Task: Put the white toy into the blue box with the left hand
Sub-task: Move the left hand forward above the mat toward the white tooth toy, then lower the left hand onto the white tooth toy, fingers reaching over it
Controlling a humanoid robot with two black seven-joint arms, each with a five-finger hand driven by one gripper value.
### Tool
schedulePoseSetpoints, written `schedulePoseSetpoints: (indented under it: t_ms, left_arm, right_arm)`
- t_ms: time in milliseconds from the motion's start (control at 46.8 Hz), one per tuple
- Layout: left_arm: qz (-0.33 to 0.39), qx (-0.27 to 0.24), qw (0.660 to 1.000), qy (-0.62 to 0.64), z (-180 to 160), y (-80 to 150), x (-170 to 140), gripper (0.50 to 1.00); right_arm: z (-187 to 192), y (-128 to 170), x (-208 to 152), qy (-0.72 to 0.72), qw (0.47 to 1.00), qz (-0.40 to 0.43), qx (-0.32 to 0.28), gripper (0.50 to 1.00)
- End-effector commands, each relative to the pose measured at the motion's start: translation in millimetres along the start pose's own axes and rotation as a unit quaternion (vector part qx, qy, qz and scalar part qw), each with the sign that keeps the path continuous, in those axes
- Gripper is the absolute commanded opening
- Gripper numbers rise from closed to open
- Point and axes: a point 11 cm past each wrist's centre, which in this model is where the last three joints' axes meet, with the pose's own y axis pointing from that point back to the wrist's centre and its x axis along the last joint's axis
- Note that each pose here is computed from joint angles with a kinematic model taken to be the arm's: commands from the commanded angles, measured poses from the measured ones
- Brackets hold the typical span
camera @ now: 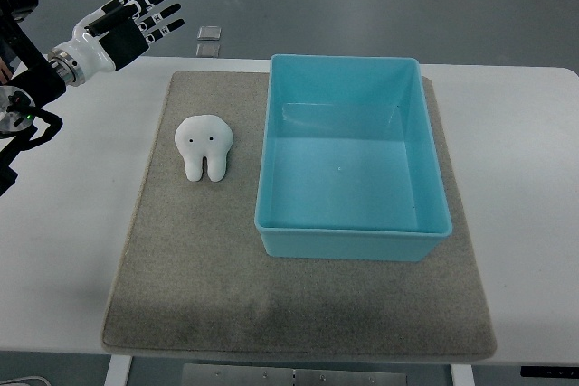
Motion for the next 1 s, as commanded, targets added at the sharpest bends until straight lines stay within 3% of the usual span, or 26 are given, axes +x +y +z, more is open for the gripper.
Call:
schedulePoseSetpoints:
  t_ms: [0,214,534,727,983]
  left_arm:
    - [0.0,-0.002,1.0,-0.004,3,1,4,0.994]
    - [-0.032,-0.006,0.998,-0.045,25,8,0,0.994]
    - [-0.029,0.07,0.968,-0.24,32,10,-4,0.994]
    - [-0.033,0.124,0.908,-0.399,36,15,-11,0.994]
    - [-0.069,0.131,0.849,-0.507,37,24,-27,0.992]
  right_arm:
    - [0,0,0,0.0,1.0,0.0,0.0,0.936]
    - [0,0,0,0.0,1.0,0.0,0.0,0.936]
    - [0,0,0,0.0,1.0,0.0,0.0,0.936]
    - [0,0,0,0.0,1.0,0.0,0.0,0.936]
    - [0,0,0,0.0,1.0,0.0,0.0,0.936]
